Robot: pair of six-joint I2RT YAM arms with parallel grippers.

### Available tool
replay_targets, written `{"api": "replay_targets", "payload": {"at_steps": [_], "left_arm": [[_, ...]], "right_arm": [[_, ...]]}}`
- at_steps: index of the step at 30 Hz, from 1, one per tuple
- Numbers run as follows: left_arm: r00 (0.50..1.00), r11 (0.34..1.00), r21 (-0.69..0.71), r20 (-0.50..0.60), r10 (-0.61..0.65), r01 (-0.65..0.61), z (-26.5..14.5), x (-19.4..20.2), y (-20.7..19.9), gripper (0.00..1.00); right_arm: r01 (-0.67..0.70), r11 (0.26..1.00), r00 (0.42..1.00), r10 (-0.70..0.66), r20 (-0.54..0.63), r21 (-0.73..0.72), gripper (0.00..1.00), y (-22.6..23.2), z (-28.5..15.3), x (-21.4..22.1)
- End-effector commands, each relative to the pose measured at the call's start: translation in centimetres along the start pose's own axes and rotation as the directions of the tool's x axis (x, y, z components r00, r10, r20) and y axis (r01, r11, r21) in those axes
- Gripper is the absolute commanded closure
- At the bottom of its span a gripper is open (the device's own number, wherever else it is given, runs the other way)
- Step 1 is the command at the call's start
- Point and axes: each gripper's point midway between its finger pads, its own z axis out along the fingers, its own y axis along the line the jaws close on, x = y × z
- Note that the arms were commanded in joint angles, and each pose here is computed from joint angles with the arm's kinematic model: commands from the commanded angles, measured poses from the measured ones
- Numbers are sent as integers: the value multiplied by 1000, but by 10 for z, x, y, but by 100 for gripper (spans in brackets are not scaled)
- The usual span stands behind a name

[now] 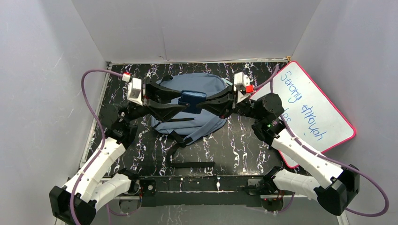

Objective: Pack the student bag
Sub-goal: Pick up the personal item from the center of the board.

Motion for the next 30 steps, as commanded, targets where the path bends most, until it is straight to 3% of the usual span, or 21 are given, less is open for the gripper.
{"api": "replay_targets", "payload": {"at_steps": [1, 3, 6, 9, 12, 16, 19, 26, 30], "left_arm": [[994, 977, -189, 45, -95, 102, -1, 0, 33, 41], [991, 954, -277, -34, -129, 115, -5, 18, 50, 35], [970, 928, -366, -193, -148, 68, -19, 52, 67, 30], [925, 914, -403, -359, -122, -35, -40, 85, 78, 29], [860, 917, -376, -503, -84, -130, -60, 114, 84, 29], [734, 916, -335, -676, -72, -219, -89, 155, 98, 33], [633, 916, -278, -773, -35, -288, -109, 178, 107, 34], [436, 930, -44, -891, 129, -365, -142, 210, 106, 36], [343, 916, 75, -913, 223, -394, -154, 224, 111, 40]], "right_arm": [[9, 962, 999, -17, 29, 272, 100, -40, -8, -24], [-18, 861, 999, 33, -21, 508, 100, -79, -30, -10], [7, 669, 990, 99, -98, 744, 100, -116, -71, 17], [72, 503, 965, 182, -187, 861, 100, -135, -109, 49], [139, 432, 914, 290, -284, 891, 100, -137, -132, 85], [150, 430, 850, 404, -338, 891, 100, -132, -139, 118], [114, 476, 802, 473, -364, 872, 100, -123, -132, 137], [12, 544, 673, 616, -409, 839, 100, -98, -123, 180], [-8, 542, 653, 639, -406, 840, 100, -93, -125, 190]]}}
